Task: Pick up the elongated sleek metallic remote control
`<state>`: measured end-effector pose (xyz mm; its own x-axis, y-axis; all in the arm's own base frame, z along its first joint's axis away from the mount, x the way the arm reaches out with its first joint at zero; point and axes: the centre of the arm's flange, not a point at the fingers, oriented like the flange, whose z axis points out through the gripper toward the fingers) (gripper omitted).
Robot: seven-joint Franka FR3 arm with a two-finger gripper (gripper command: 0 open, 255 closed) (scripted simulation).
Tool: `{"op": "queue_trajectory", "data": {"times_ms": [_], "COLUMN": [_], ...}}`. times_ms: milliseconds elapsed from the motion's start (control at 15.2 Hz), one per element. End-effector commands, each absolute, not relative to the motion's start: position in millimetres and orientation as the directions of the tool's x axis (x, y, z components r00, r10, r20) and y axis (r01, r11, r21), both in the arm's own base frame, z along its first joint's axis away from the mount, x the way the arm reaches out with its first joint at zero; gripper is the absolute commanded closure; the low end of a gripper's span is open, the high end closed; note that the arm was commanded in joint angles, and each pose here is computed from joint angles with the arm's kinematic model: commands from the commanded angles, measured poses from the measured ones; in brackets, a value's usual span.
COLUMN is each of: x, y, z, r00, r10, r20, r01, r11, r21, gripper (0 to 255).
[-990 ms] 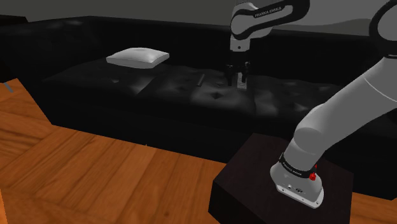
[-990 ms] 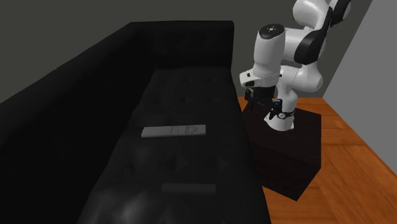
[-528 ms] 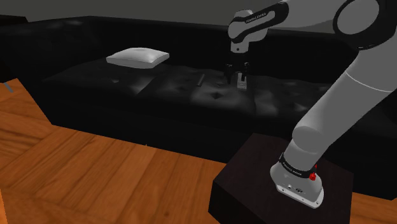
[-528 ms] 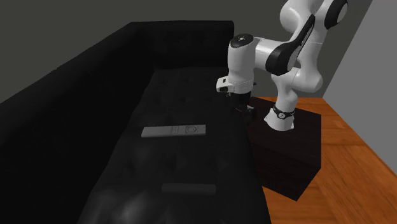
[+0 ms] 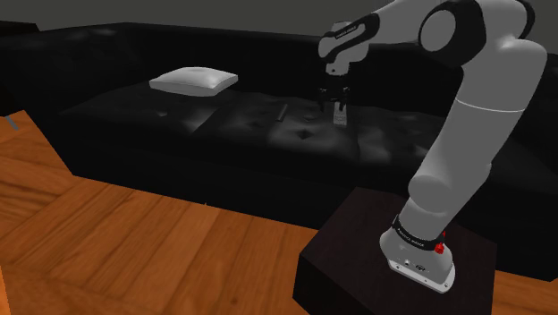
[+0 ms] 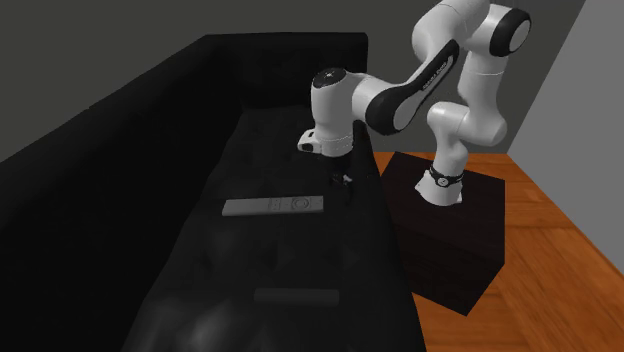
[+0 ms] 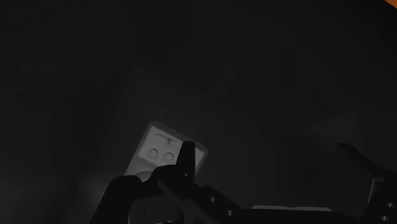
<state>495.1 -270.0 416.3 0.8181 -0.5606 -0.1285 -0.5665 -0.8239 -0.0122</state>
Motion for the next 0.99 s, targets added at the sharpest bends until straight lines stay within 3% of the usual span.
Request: {"op": "queue_trajectory", "data": {"times_ms": [0,924], "x": [502,532], "y": [-295,-466], "z": [409,364], "r00": [0.798,0.632], "r10": [-0.591,-0.772], "r20": [-0.12,-0.066], "r01": [-0.596,-0.775], "r11": [-0.803,-0.632], "r21": [-0.011,-0.012], "gripper": [0,0]}}
